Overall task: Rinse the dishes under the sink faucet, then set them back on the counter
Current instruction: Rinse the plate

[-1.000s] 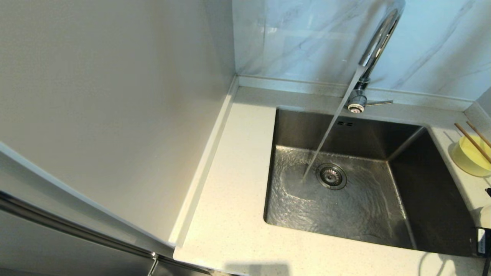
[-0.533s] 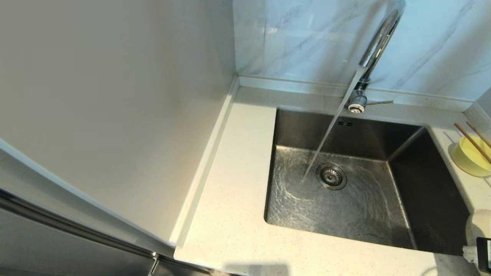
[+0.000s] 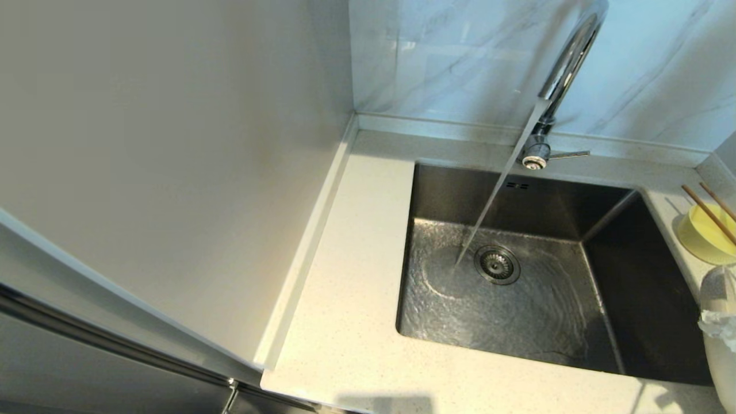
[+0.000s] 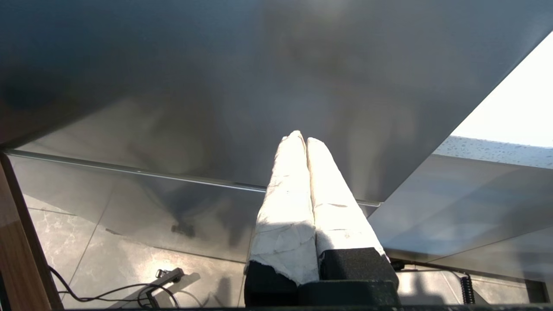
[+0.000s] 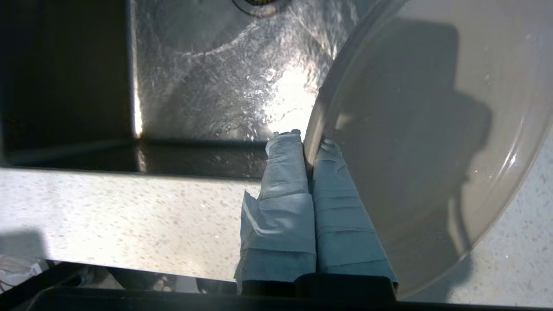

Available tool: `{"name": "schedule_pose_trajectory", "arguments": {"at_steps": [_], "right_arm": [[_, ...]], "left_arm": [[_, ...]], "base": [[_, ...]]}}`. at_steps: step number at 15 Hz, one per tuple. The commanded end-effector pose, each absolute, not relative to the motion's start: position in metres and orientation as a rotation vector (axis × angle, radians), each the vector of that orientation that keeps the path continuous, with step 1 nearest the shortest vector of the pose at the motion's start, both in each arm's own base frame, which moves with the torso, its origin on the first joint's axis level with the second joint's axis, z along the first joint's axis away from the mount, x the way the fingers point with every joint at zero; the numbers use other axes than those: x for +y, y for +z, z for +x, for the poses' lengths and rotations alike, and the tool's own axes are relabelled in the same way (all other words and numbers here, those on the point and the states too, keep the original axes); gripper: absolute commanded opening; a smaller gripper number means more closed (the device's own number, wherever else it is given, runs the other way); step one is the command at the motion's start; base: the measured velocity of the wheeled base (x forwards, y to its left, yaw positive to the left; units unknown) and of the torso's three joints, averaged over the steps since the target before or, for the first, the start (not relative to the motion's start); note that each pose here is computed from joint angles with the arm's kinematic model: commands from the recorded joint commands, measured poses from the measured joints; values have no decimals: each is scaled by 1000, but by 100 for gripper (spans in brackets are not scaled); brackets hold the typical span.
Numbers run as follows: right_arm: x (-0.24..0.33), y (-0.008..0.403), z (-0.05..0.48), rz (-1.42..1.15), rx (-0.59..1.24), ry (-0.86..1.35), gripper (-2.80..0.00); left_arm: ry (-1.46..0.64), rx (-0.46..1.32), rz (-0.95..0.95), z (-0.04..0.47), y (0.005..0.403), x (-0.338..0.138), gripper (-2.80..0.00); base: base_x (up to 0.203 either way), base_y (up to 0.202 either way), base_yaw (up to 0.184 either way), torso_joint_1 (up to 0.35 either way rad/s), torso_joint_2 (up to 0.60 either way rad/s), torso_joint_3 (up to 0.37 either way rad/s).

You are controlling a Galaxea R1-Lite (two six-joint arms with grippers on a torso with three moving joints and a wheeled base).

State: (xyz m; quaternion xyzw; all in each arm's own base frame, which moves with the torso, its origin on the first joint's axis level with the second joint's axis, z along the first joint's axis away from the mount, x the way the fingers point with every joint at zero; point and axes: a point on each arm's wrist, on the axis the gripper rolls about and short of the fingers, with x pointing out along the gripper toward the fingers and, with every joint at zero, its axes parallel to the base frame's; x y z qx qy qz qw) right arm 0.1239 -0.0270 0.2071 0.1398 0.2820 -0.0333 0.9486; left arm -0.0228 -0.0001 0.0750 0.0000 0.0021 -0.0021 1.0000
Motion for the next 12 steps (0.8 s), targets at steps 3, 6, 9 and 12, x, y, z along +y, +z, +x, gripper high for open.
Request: {"name": "schedule_pose_trajectory", "arguments": {"at_steps": [3, 6, 9, 12], "right_arm": [[-24, 221, 117, 300, 505, -16, -280], [-22, 230, 117, 333, 475, 32, -280], [-14, 237, 112, 332, 440, 160, -280], [-6, 245, 111, 316, 425, 273, -280]], "left_arm": [[-3, 5, 0, -23, 75, 0, -280], [-3, 5, 0, -23, 75, 0, -280], [-3, 5, 0, -23, 75, 0, -280], [-3, 5, 0, -23, 75, 0, -280]], "base": [[0, 0, 0, 0, 0, 0], [0, 0, 0, 0, 0, 0], [0, 0, 0, 0, 0, 0], [0, 0, 0, 0, 0, 0]]}}
